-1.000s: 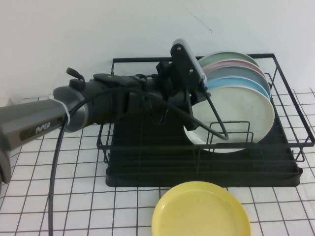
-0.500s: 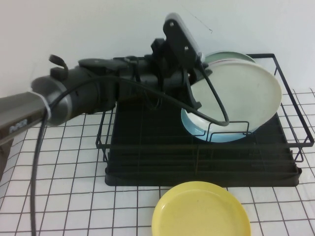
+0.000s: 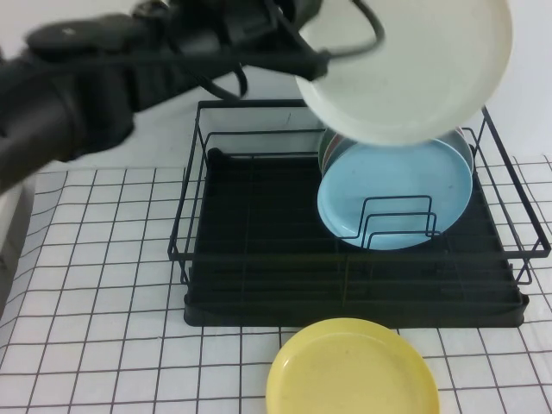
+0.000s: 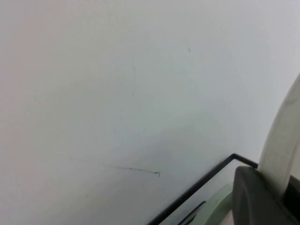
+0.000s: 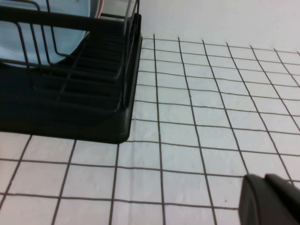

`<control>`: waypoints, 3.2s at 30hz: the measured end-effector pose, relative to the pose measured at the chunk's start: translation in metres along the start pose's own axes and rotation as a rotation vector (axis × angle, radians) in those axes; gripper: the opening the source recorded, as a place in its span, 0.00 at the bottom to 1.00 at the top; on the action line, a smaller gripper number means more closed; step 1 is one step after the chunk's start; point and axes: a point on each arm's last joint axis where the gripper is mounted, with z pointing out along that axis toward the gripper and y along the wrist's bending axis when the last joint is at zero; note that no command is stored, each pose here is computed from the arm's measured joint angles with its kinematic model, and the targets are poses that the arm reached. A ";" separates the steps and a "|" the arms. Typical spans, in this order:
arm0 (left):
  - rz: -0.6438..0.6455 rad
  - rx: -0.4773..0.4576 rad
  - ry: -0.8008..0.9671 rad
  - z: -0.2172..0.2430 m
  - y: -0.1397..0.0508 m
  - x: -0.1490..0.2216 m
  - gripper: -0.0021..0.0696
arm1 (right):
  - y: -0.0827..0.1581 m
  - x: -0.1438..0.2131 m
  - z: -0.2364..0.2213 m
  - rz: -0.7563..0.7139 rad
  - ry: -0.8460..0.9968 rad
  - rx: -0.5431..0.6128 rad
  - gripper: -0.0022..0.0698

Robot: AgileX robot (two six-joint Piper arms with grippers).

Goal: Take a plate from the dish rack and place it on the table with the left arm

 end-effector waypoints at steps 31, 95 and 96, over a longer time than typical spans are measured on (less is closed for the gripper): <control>-0.321 0.226 0.780 -0.067 -0.050 0.152 0.04 | 0.000 0.000 0.000 0.000 0.000 0.000 0.03; 0.071 0.031 0.268 -0.188 -0.055 0.038 0.03 | 0.000 0.000 0.000 0.000 0.000 0.000 0.03; 0.090 0.014 0.243 -0.197 -0.055 0.039 0.03 | 0.000 0.000 0.000 0.000 0.000 0.000 0.03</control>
